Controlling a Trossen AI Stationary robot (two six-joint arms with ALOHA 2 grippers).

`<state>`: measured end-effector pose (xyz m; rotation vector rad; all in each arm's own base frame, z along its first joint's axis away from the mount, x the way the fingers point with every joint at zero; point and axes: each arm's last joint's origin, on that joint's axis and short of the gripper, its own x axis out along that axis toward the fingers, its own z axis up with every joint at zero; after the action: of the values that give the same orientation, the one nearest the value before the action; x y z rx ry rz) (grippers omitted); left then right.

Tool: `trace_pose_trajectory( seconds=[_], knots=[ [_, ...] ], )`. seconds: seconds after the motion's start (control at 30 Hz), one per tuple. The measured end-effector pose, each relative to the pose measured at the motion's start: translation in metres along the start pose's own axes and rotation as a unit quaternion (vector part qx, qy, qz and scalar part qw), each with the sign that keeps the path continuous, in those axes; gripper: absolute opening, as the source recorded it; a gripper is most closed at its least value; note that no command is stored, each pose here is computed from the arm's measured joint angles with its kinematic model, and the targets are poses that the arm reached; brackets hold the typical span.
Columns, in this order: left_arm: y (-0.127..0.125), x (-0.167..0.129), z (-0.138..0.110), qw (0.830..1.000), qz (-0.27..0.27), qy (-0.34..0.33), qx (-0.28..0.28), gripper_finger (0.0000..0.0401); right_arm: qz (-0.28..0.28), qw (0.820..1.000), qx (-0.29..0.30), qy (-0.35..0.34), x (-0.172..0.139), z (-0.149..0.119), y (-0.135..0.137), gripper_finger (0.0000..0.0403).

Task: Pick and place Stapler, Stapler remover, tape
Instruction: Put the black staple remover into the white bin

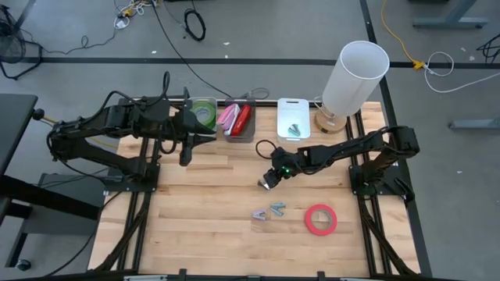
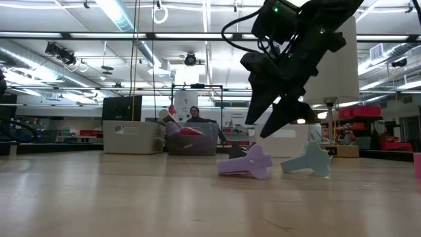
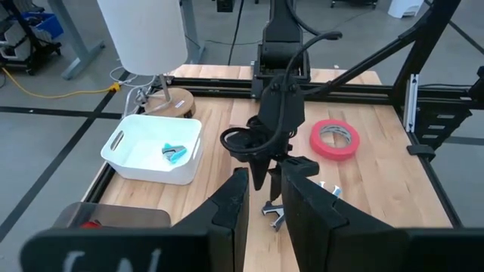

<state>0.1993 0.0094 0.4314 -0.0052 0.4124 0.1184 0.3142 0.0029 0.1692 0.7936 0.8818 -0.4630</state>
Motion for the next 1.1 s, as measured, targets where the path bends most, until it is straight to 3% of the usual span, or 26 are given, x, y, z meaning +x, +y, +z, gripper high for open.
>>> trace_pose_trajectory(
  seconds=[0.57,1.1],
  knots=[
    [0.0,0.0,0.0,1.0,0.0,0.0,0.0,0.0083,0.002,1.0,-0.001,0.025,0.018,-0.005,-0.002,0.0214],
    [0.0,0.0,0.0,1.0,0.0,0.0,0.0,0.0083,0.001,1.0,-0.001,0.026,0.018,-0.005,-0.002,0.0119]
  ],
)
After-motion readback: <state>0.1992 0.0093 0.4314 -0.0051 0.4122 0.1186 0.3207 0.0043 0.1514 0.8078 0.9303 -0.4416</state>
